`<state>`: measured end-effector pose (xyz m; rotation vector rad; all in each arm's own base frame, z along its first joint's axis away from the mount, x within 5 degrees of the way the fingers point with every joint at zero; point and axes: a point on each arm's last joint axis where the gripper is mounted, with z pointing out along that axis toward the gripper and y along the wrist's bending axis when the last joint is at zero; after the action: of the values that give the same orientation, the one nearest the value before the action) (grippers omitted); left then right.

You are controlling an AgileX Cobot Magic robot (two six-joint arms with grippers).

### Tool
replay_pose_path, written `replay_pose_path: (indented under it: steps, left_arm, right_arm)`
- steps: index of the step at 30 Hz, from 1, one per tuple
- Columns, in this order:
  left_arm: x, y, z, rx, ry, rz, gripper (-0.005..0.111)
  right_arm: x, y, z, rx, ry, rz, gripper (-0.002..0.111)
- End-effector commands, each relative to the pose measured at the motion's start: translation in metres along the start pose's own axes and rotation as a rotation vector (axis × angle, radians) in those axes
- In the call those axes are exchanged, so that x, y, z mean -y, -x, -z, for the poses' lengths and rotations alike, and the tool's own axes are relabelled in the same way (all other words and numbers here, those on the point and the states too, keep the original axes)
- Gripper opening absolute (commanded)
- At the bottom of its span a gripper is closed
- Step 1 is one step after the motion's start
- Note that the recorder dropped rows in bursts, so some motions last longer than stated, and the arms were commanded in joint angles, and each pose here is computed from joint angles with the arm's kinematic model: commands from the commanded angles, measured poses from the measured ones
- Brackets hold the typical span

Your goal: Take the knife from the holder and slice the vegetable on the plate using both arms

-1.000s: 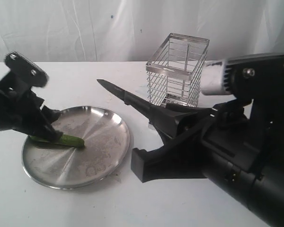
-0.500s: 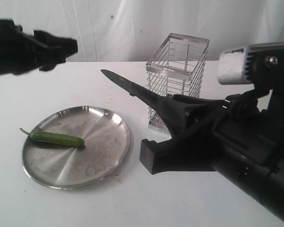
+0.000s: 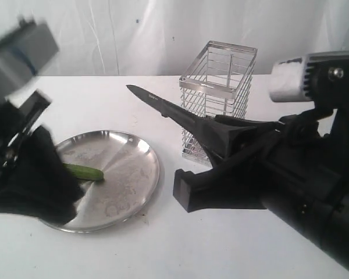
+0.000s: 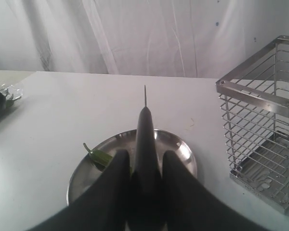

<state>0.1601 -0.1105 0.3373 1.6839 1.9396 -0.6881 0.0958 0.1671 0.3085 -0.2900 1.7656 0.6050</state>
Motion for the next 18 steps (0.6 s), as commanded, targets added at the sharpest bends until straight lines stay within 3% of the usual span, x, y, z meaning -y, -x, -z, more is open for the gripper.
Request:
replay_pose_path:
  steps: [1,4,10,18]
  left_arm:
    - [-0.038,-0.042,-0.003,-0.261,0.465,0.268,0.053]
    - [-0.056,-0.042,-0.012,-0.202,0.567,0.199,0.07]
    - [-0.083,-0.058,-0.04,-0.327,0.52,0.157,0.067]
    - [-0.118,-0.081,-0.083,-0.481,0.412,-0.118,0.067]
  right_arm:
    - [-0.001,0.001,0.001,0.007,0.023,0.018,0.0]
    - [-0.001,0.001,0.001,0.007,0.023,0.015,0.0]
    - [0.001,0.002,0.001,0.013,0.004,0.009,0.0]
    - [0.003,0.003,0.001,0.027,-0.021,0.009,0.0]
